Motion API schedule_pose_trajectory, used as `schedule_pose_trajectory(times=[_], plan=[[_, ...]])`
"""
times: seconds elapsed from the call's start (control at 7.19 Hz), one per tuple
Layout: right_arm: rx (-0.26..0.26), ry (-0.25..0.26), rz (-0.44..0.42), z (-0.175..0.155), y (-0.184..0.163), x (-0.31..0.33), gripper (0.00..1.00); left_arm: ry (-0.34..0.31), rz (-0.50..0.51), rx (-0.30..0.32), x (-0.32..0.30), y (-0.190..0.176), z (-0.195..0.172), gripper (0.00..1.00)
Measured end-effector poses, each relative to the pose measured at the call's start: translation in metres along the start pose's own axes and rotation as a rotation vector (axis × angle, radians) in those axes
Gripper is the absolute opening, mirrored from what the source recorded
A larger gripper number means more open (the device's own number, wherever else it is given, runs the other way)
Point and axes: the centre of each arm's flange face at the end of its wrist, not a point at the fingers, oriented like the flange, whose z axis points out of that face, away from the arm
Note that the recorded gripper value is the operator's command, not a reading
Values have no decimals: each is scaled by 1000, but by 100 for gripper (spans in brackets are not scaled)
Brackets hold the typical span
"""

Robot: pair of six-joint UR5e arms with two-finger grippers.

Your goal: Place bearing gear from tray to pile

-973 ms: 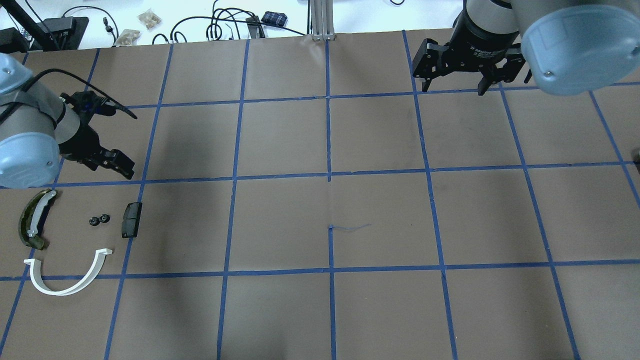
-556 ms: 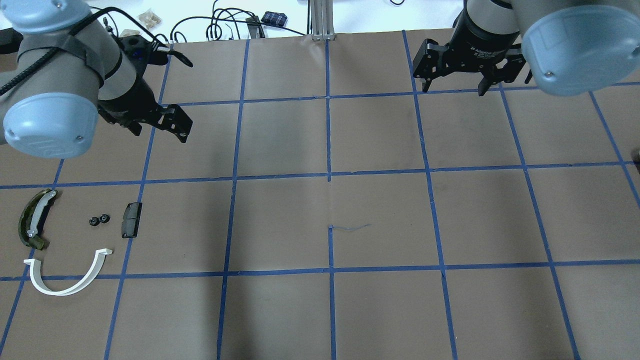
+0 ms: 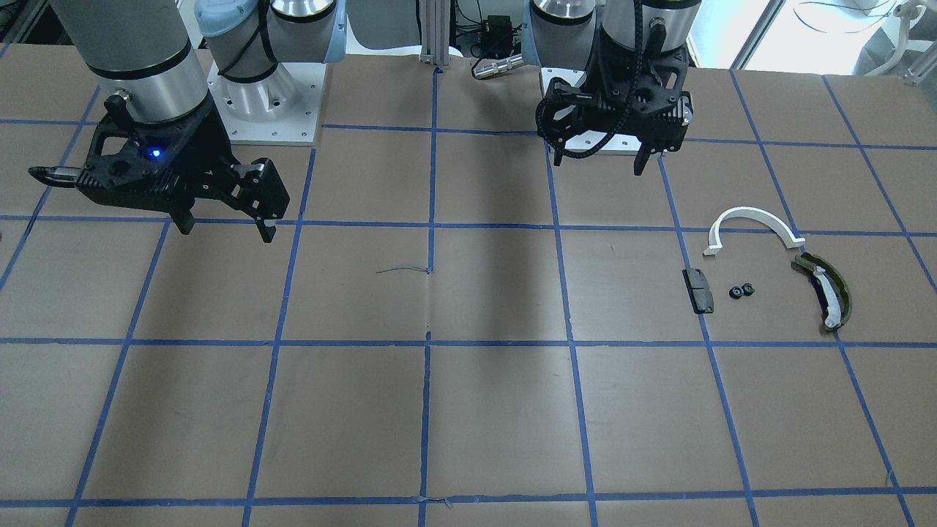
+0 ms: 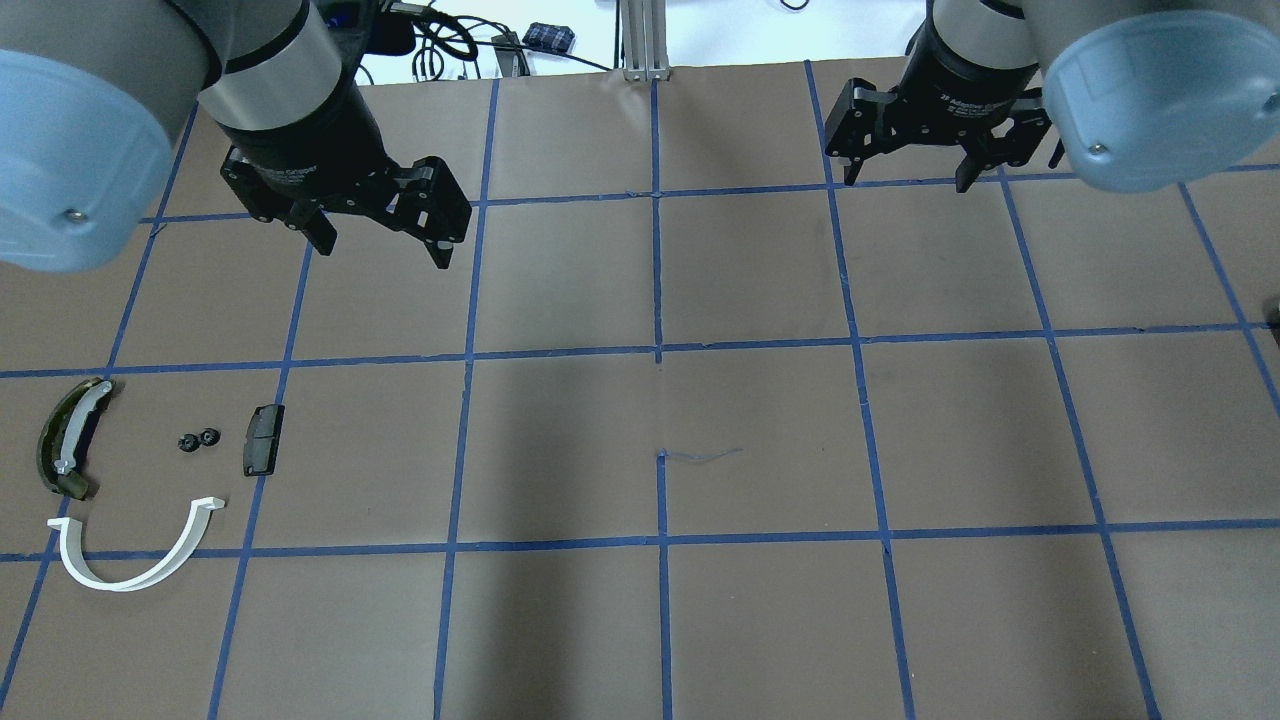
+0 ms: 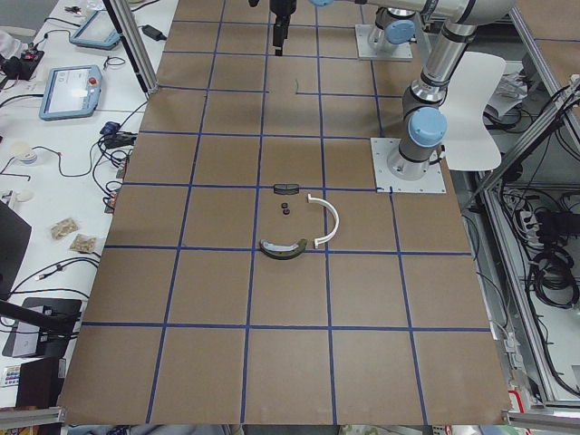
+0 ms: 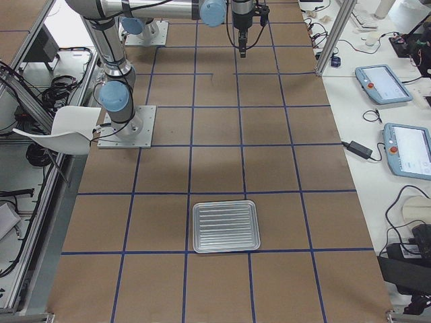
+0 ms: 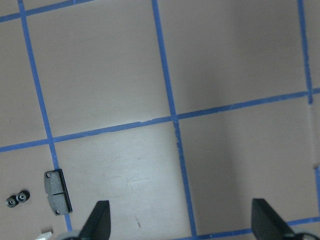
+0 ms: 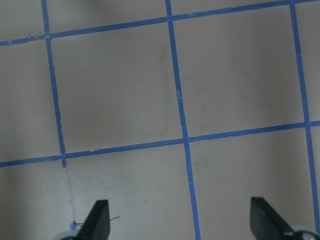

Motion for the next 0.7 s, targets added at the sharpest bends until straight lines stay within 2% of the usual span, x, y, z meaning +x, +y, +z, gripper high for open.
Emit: schedule_pose_trajectory(times=[0.42, 0.7], plan=[[1, 0, 0, 0, 0, 0, 100, 0, -75, -16, -27, -7, 0, 100], [2, 0, -1, -1, 0, 0, 100, 0, -88, -17, -33, -5, -1, 100]])
